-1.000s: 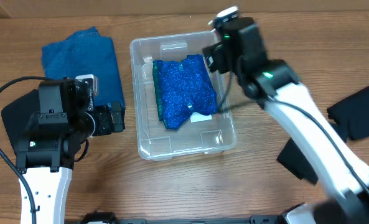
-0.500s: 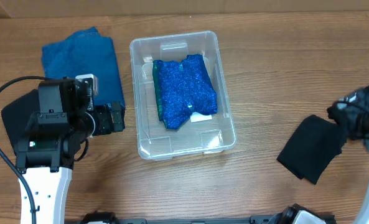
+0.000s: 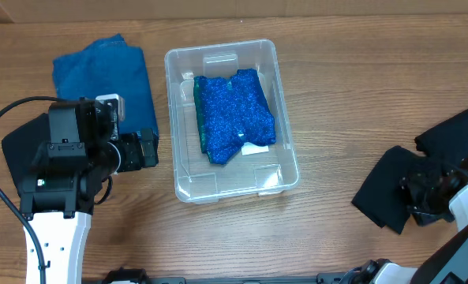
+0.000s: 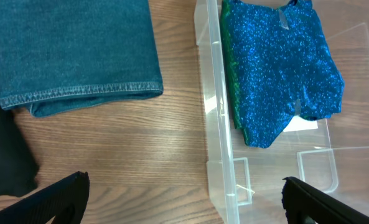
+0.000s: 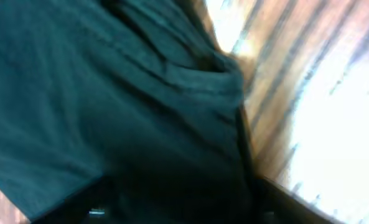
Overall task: Pack container
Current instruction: 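Move the right gripper back and grasp the black cloth on the right, then place the black cloth with the right gripper into the bin's front half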
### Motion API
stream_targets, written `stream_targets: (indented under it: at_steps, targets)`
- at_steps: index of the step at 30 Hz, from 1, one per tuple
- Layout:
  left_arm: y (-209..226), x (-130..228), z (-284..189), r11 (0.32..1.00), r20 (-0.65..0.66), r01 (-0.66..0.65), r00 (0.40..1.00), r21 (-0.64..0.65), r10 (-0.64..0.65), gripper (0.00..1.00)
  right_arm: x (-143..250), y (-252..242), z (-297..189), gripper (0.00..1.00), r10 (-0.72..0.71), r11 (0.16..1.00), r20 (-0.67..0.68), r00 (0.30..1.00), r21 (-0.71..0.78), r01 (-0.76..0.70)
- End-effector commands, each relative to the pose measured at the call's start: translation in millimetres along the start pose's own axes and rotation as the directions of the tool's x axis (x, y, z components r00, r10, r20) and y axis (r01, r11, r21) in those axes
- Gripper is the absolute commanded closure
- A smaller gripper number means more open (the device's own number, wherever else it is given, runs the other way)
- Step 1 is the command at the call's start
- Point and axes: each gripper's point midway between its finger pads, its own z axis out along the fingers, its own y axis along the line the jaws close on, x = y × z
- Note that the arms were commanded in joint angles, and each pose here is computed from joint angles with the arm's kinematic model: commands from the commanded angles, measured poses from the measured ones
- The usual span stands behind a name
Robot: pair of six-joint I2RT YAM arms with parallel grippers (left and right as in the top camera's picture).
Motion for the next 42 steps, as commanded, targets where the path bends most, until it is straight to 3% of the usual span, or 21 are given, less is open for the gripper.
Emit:
stream_targets:
  at_steps: [1,2,3,8,11,13,14,18,19,22,24,26,31,33,37,38,40,41,42]
  targets:
    - [-1.3,-6.8,-5.1,1.0,0.022,-0.014,1.0,0.007,0.014,0.0,10.0,-1.5,8.4,0.64,-0.003,1.0,-0.054,0.999,-0.01,0.003]
    - [-1.4,-6.8,-5.1,1.0,0.021,-0.014,1.0,0.007,0.014,0.0,10.6,3.1,8.3,0.85,-0.026,0.999,-0.059,0.998,-0.036,0.024]
    - [-1.3,-6.8,-5.1,1.0,0.022,-0.014,1.0,0.007,0.014,0.0,11.9,12.8,7.4,0.96,-0.059,0.994,-0.068,0.996,-0.092,0.052]
    - [-1.4,-6.7,-5.1,1.0,0.021,-0.014,1.0,0.007,0.014,0.0,18.0,99.8,-39.4,0.96,-0.266,0.85,-0.042,0.963,-0.481,0.214]
    - [-1.3,-6.7,-5.1,1.0,0.021,-0.014,1.0,0.007,0.014,0.0,24.1,157.5,-98.7,0.96,-0.4,0.695,0.095,0.911,-0.616,0.37]
    - [-1.4,-6.6,-5.1,1.0,0.021,-0.014,1.0,0.007,0.014,0.0,38.4,196.0,-145.9,0.96,-0.522,0.551,0.254,0.814,-0.628,0.549]
    - [-1.3,-6.5,-5.1,1.0,0.02,-0.014,1.0,0.007,0.014,0.0,50.5,215.0,-170.5,0.96,-0.578,0.461,0.338,0.743,-0.616,0.639]
    - [-1.4,-6.6,-5.1,1.0,0.021,-0.014,1.0,0.007,0.014,0.0,124.8,277.6,-248.1,0.96,-0.708,0.038,0.632,0.317,-0.413,0.91]
    - [-1.3,-6.5,-5.1,1.0,0.02,-0.013,1.0,0.007,0.013,0.0,153.2,287.8,-256.6,0.96,-0.714,-0.095,0.682,0.159,-0.319,0.943]
    - [-1.2,-4.9,-5.1,1.0,0.014,-0.013,1.0,0.006,0.013,0.0,225.0,292.5,-248.9,0.96,-0.663,-0.414,0.714,-0.226,-0.098,0.905]
    - [-1.1,-4.6,-4.8,1.0,0.012,-0.012,1.0,0.006,0.012,0.0,272.0,287.2,-231.2,0.96,-0.588,-0.605,0.685,-0.43,-0.019,0.796]
    - [-1.0,-3.7,-4.8,1.0,0.008,-0.011,1.0,0.005,0.011,0.0,302.4,284.4,-203.4,0.96,-0.542,-0.707,0.629,-0.557,0.017,0.707]
    - [-0.7,-2.1,-4.8,1.0,0.002,-0.011,1.0,0.004,0.011,0.0,344.4,266.4,-132.1,0.96,-0.574,-0.786,0.494,-0.653,-0.109,0.609]
    - [-0.7,-2.0,-4.7,1.0,0.001,-0.01,1.0,0.005,0.01,0.0,360.4,244.6,-102.1,0.96,-0.537,-0.838,0.419,-0.732,-0.166,0.52]
    - [-0.7,-2.0,-4.7,1.0,0.001,-0.01,1.0,0.005,0.01,0.0,357.1,237.1,-70.2,0.96,-0.54,-0.841,0.315,-0.781,-0.165,0.515]
    - [-0.7,-1.8,-4.7,1.0,0.0,-0.011,1.0,0.005,0.011,0.0,343.1,255.5,-65.3,0.0,-0.584,-0.804,0.285,-0.76,-0.072,0.591]
    - [-0.7,-2.0,-4.7,1.0,0.001,-0.011,1.0,0.004,0.011,0.0,306.4,304.0,-72.9,0.0,-0.741,-0.584,0.295,-0.604,0.16,0.795]
    - [-0.7,-2.0,-4.7,1.0,0.001,-0.01,1.0,0.005,0.01,0.0,279.1,328.6,-88.8,0.0,-0.803,-0.402,0.338,-0.49,0.3,0.865]
    - [-0.7,-1.6,-4.7,1.0,0.0,-0.01,1.0,0.005,0.01,0.0,262.1,342.4,-105.4,0.0,-0.823,-0.27,0.387,-0.415,0.374,0.887]
